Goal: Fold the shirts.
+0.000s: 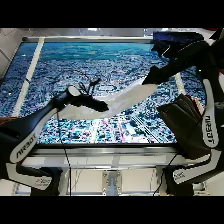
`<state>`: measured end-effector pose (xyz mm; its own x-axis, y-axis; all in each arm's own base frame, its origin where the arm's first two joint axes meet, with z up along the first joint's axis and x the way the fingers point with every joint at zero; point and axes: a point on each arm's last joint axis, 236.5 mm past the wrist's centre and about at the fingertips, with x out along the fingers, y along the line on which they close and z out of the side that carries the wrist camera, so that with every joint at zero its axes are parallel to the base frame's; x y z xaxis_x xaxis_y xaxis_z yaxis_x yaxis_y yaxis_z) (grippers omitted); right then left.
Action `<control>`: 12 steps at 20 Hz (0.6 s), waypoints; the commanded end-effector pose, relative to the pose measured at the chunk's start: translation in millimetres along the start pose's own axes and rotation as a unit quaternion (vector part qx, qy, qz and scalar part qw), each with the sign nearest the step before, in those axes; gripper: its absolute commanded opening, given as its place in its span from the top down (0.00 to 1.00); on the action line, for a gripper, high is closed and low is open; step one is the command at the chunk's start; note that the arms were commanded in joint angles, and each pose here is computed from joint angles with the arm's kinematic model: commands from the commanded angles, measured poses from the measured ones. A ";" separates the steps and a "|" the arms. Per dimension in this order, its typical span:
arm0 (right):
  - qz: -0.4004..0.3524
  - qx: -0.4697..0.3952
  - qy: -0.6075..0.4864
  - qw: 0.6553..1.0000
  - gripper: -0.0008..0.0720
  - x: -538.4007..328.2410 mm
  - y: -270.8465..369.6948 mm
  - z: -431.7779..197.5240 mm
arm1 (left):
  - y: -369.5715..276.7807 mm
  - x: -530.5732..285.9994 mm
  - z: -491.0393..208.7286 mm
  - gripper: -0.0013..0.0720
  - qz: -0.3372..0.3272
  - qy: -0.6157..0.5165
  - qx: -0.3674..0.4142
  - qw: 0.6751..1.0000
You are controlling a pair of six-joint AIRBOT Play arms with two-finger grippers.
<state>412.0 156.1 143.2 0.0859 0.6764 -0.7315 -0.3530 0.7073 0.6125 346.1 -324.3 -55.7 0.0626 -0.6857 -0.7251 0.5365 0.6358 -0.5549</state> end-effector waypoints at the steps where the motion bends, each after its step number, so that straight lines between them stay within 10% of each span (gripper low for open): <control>1: -0.008 -0.026 -0.023 0.999 0.97 -31.6 34.7 -4.2 | -46.1 58.0 -11.0 0.97 -0.009 -0.005 0.021 1.000; 12: 0.027 -0.124 -0.068 0.990 0.97 37.5 132.0 23.7 | 49.3 -190.5 111.3 0.97 0.153 -0.254 0.016 0.955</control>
<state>382.7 237.5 195.9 0.1222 0.7149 -0.6884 -0.5264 0.6347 0.5657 432.9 -288.0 51.4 0.4912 -0.6529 -0.5766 0.5353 0.7484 -0.3915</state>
